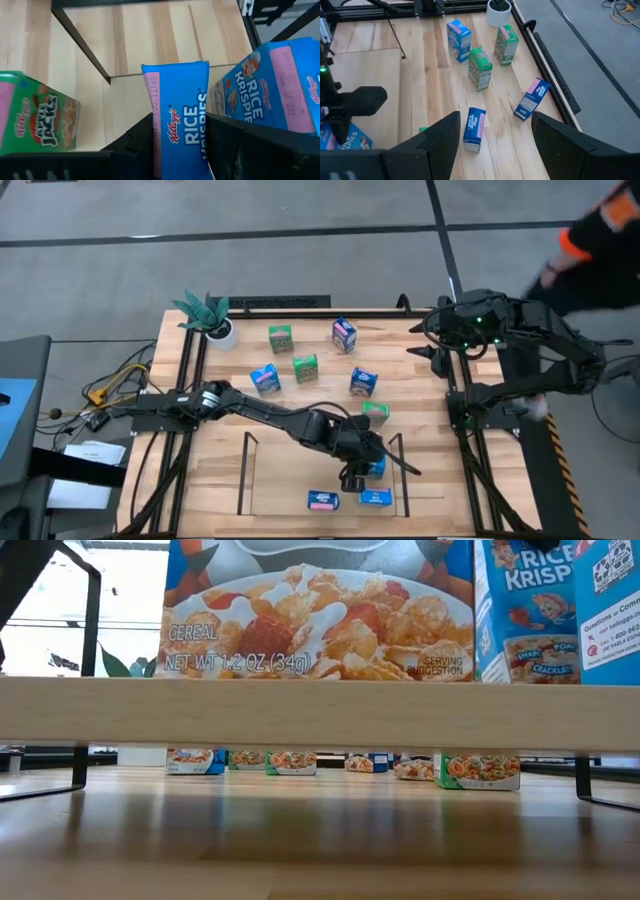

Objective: Stack cereal on shelf
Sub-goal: Put the bottom light blue cereal box on the shelf aligned with the other light blue cereal box, then put the light blue cereal box on the shelf aligned with the other light blue cereal box

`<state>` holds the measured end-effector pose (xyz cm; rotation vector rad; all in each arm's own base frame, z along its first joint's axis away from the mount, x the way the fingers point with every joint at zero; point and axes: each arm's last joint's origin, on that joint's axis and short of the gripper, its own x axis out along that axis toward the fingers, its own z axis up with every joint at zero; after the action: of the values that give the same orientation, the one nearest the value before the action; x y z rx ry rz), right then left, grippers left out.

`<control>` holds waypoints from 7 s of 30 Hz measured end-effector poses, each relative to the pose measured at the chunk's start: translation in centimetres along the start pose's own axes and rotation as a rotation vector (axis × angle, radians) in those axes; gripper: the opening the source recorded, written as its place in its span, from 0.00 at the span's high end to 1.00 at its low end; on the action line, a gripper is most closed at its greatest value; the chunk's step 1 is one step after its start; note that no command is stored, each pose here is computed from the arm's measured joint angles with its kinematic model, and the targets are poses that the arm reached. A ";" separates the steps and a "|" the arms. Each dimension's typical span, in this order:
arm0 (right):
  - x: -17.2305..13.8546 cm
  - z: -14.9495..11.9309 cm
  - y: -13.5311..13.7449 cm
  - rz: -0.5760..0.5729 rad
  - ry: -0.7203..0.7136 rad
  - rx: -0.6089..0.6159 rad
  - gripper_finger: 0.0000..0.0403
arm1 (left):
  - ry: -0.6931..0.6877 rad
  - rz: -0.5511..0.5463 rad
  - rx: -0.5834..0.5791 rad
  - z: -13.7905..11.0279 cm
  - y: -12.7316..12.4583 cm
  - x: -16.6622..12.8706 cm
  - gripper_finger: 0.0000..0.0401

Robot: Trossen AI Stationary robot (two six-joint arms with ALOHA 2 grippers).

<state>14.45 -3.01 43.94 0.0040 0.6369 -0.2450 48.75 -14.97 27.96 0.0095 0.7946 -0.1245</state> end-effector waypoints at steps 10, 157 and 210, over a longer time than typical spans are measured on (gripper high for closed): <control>0.0 0.0 0.0 0.000 0.000 -0.001 0.33 | 0.000 -0.020 0.000 0.0 -0.2 0.0 0.69; 1.0 1.3 -0.2 -0.020 -0.074 -0.036 0.33 | 0.345 0.497 -0.363 -20.7 17.6 -19.9 0.24; 1.0 1.3 -0.2 -0.022 -0.072 -0.082 0.33 | 0.400 0.485 -0.387 -21.7 17.8 -18.4 0.36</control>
<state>15.94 -3.56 44.37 -0.0899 0.5747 -0.2389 22.64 5.86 25.19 -0.1419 1.1826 0.5056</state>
